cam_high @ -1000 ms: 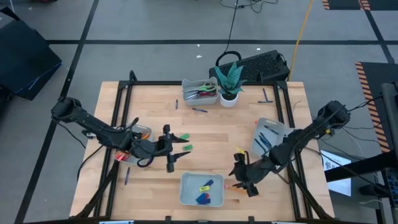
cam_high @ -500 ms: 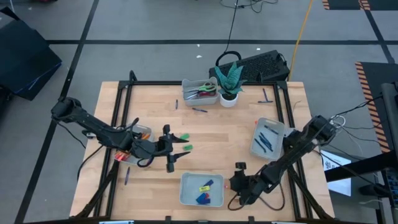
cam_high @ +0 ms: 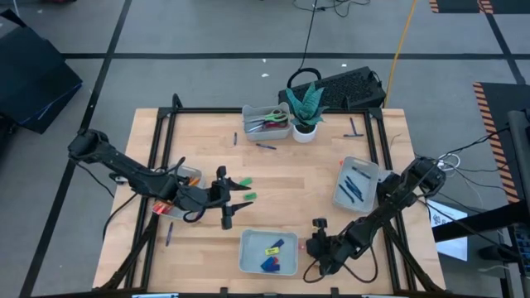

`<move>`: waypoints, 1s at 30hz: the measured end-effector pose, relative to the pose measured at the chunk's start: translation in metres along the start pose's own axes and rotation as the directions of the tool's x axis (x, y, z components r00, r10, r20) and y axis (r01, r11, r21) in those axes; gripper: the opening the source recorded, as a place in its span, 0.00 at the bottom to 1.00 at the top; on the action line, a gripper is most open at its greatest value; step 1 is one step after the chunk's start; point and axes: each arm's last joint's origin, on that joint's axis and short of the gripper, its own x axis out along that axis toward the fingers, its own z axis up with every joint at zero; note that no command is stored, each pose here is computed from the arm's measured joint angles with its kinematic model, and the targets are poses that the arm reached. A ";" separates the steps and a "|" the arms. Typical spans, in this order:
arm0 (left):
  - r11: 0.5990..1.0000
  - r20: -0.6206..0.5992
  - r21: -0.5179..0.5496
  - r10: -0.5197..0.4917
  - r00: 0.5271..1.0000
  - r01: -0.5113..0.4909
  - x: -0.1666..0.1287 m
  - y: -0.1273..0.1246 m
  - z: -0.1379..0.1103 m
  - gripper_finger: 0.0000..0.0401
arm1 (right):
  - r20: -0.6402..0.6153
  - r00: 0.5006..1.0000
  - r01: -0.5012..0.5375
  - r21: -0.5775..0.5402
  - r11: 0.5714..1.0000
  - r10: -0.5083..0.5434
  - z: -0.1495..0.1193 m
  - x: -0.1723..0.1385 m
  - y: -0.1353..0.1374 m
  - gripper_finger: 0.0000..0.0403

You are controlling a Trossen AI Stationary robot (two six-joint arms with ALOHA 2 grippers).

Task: Sort crayons/erasers/pens/pencils in bins
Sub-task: Put the orange pencil into the middle left gray bin

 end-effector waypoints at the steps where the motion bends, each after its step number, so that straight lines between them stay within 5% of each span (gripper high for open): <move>1: 1.000 0.000 -0.004 0.000 1.000 0.000 0.000 0.000 0.000 0.52 | -0.007 1.000 0.010 -0.012 1.000 -0.010 -0.001 0.001 -0.001 0.21; 9: 0.999 -0.002 -0.050 0.000 1.000 0.000 0.000 0.000 0.000 0.52 | -0.073 0.995 0.052 -0.120 0.991 -0.061 -0.005 0.002 -0.009 0.04; 15: 1.000 0.009 -0.017 0.014 1.000 -0.013 -0.006 -0.009 -0.001 0.52 | -0.116 0.986 0.101 -0.156 0.983 -0.120 -0.001 -0.029 -0.031 0.04; 21: 0.996 0.056 0.087 0.001 0.998 -0.006 -0.001 -0.024 -0.005 0.52 | 0.158 0.979 0.150 -0.124 0.981 -0.129 0.030 -0.092 -0.055 0.03; 24: 0.993 0.128 0.118 -0.009 0.992 -0.007 0.008 -0.030 -0.009 0.52 | 0.372 0.918 0.187 -0.097 0.978 -0.139 0.050 -0.122 -0.068 0.03; 30: 0.980 0.254 0.186 0.021 0.967 -0.070 0.036 -0.035 -0.024 0.52 | 0.719 0.690 0.243 -0.114 0.963 -0.089 0.082 -0.138 -0.084 0.03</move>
